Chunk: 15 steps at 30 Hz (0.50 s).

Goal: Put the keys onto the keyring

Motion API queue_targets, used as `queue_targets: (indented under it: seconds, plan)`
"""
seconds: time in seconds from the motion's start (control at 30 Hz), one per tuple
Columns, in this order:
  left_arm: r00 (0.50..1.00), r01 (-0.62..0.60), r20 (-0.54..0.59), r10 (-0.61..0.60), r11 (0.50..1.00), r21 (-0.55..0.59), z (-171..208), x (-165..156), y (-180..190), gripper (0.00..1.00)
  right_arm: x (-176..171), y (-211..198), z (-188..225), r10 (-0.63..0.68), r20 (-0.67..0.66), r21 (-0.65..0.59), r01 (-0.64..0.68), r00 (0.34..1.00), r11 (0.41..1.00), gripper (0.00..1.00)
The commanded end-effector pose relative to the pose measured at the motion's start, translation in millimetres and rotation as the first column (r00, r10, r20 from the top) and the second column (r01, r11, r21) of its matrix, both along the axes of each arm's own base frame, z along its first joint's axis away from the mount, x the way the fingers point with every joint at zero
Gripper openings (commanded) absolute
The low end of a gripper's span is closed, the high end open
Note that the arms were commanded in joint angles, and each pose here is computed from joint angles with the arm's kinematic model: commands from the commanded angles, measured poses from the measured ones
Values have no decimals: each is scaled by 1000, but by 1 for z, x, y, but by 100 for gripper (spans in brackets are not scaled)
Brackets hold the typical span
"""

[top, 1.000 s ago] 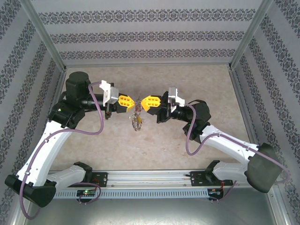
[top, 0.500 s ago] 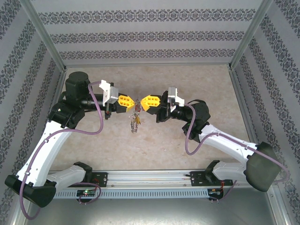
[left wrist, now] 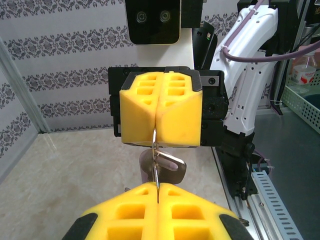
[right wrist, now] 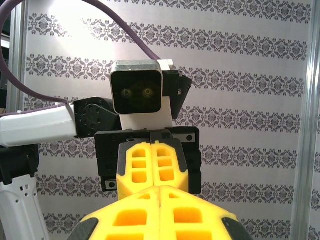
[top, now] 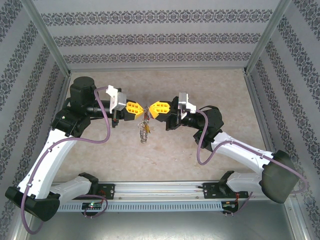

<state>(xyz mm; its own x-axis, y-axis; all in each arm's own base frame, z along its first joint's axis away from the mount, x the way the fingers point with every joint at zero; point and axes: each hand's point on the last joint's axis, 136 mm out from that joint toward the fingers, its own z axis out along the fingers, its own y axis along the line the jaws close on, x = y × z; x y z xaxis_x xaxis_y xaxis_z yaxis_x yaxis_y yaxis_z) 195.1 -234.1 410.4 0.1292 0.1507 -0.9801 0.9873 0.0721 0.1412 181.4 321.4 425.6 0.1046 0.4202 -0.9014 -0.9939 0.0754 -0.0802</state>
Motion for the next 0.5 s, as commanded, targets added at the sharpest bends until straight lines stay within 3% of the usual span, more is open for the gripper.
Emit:
queue_targets:
  seconds: [0.0,0.47]
  plan:
    - [995,50,84,-45,997,-53,21,-12,2,0,-7,6,0,35,33,-19,-35,999,999,0]
    - [995,52,89,-46,996,-66,24,-12,4,0,-2,12,-11,35,16,-47,-34,999,998,0]
